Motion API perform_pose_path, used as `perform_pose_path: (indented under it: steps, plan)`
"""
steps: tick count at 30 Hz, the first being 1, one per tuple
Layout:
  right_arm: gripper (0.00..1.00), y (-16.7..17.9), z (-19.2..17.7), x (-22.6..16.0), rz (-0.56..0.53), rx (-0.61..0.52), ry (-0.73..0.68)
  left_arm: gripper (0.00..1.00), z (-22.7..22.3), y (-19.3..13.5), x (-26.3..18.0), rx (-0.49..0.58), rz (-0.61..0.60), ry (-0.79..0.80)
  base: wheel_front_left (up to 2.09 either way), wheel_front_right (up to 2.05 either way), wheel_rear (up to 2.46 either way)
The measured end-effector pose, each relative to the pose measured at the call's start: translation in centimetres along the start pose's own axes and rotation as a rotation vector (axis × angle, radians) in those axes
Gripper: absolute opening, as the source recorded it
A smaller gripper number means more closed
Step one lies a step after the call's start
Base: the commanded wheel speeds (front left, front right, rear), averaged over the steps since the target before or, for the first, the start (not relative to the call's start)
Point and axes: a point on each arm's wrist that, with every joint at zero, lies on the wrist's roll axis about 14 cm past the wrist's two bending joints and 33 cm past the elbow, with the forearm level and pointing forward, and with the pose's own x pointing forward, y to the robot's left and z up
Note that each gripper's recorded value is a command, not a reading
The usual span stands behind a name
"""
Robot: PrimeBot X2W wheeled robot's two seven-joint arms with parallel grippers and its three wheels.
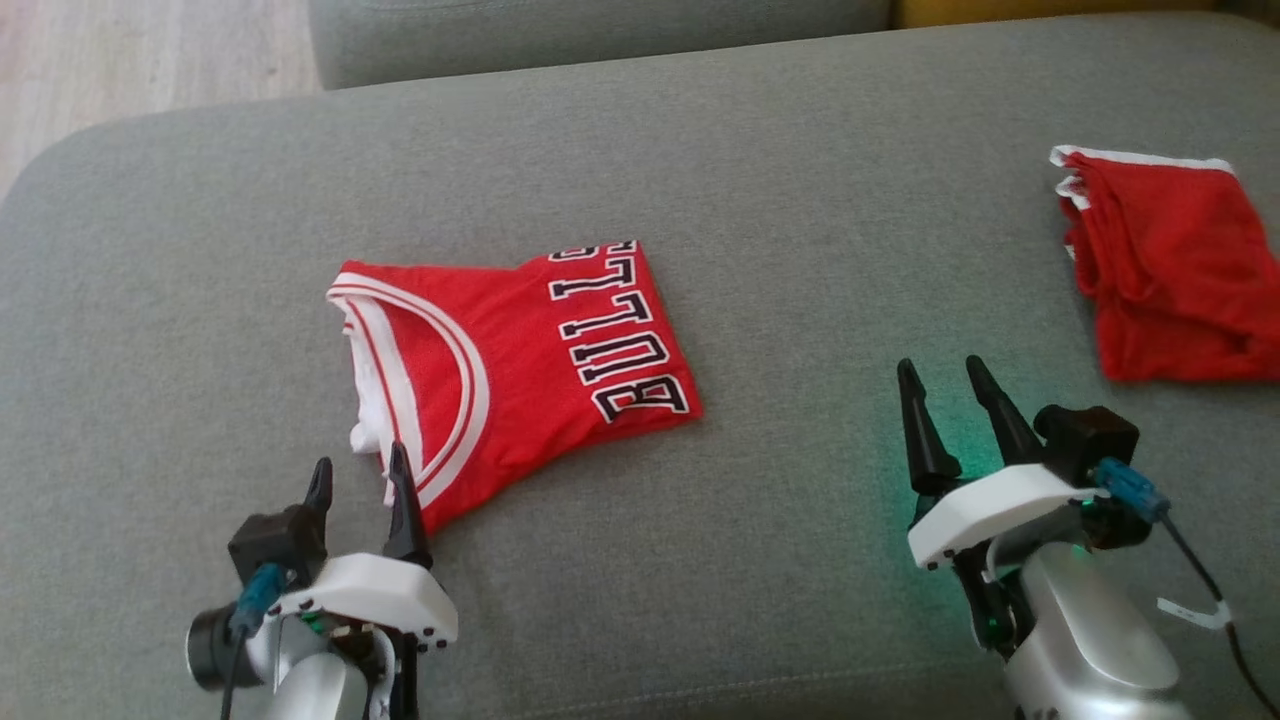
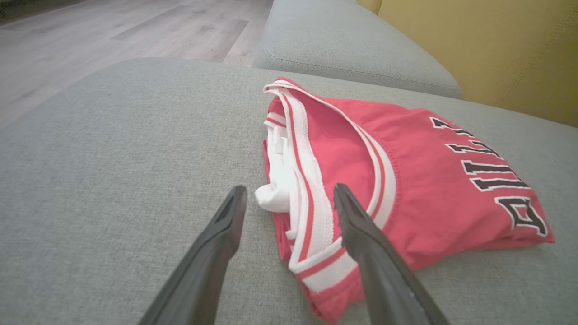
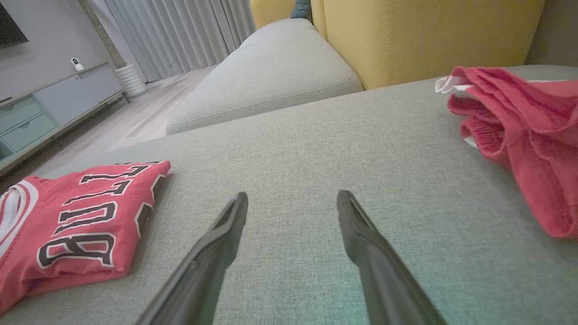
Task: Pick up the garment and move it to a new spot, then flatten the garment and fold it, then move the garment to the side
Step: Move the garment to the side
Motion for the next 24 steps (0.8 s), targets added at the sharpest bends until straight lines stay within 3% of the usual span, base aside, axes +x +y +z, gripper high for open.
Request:
perform_pose_path:
  steps: [6,14,24]
  plan:
    - [1.0,1.0,-0.5,0.3,0.03,-0.001,0.016,1.0,-0.1,0.2,-0.1,0.006,0.005,0.002,0.0,0.0,0.0]
    - [1.0,6.3,-2.0,3.5,0.189,-0.034,0.087,1.0,-0.3,1.8,-0.9,0.01,0.046,0.007,0.0,0.0,0.0]
    - [1.0,12.7,-5.3,8.3,0.345,-0.088,0.253,1.0,-1.7,7.1,-4.0,-0.008,0.223,0.048,0.0,0.0,0.0]
